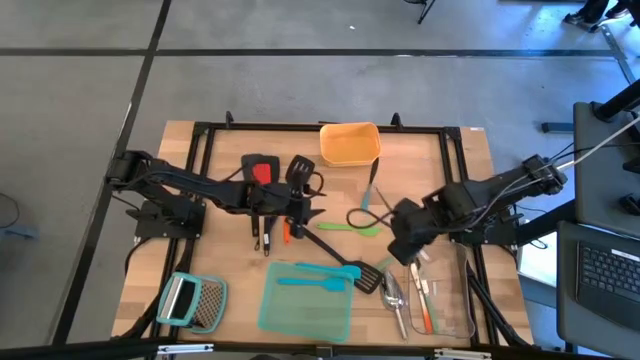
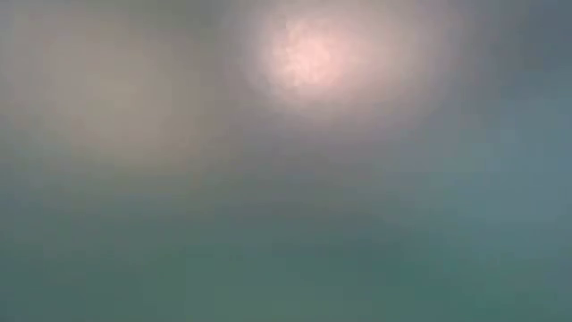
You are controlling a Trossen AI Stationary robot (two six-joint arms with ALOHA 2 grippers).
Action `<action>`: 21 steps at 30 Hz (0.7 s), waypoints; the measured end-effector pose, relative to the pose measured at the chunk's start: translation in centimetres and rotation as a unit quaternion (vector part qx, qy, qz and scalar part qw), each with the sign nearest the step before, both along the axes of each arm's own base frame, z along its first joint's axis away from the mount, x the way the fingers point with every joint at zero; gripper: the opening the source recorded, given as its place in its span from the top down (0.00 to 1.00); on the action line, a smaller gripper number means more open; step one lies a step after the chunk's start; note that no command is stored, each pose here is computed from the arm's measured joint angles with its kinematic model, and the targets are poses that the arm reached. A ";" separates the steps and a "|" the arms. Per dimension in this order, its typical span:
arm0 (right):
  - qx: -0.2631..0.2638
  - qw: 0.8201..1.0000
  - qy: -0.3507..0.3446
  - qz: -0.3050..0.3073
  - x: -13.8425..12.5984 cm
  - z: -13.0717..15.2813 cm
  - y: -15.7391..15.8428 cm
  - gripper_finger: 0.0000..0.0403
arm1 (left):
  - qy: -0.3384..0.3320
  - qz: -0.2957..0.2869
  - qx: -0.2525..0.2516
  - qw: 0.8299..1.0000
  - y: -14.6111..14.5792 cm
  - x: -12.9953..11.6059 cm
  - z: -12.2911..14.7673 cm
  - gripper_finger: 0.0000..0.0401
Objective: Pick & Place Kitchen Items
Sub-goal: Put the blue patterned table knife into the transparent bin
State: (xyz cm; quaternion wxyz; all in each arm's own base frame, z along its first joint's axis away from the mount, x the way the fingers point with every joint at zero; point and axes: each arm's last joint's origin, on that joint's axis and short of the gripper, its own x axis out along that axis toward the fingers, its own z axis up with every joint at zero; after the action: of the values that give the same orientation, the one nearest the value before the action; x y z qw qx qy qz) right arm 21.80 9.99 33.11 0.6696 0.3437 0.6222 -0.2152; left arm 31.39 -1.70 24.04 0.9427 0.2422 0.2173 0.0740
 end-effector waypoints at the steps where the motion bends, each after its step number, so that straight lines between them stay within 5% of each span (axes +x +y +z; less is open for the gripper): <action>1: 0.008 1.000 0.017 -0.012 -0.4 0.0 0.5 0.93 | -0.007 0.007 0.003 1.000 0.0 -0.2 0.4 0.52; 6: 0.043 0.995 0.055 -0.074 -2.0 0.0 3.2 0.93 | -0.082 0.050 -0.035 0.995 0.3 -1.4 3.2 0.53; 12: 0.046 0.979 0.099 -0.171 -4.1 -0.5 6.7 0.93 | -0.214 0.104 -0.152 0.959 0.7 -4.6 7.8 0.55; 21: 0.031 0.952 0.169 -0.252 -4.8 -3.2 10.7 0.93 | -0.328 0.078 -0.202 0.919 1.0 -8.3 12.2 0.58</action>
State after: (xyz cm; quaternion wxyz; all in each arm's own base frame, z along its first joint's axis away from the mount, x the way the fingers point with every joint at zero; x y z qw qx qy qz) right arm 17.02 20.68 29.90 0.4676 0.4682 0.6259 -0.4128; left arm 23.09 -0.75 36.20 0.9812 -0.0093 -0.0754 0.1775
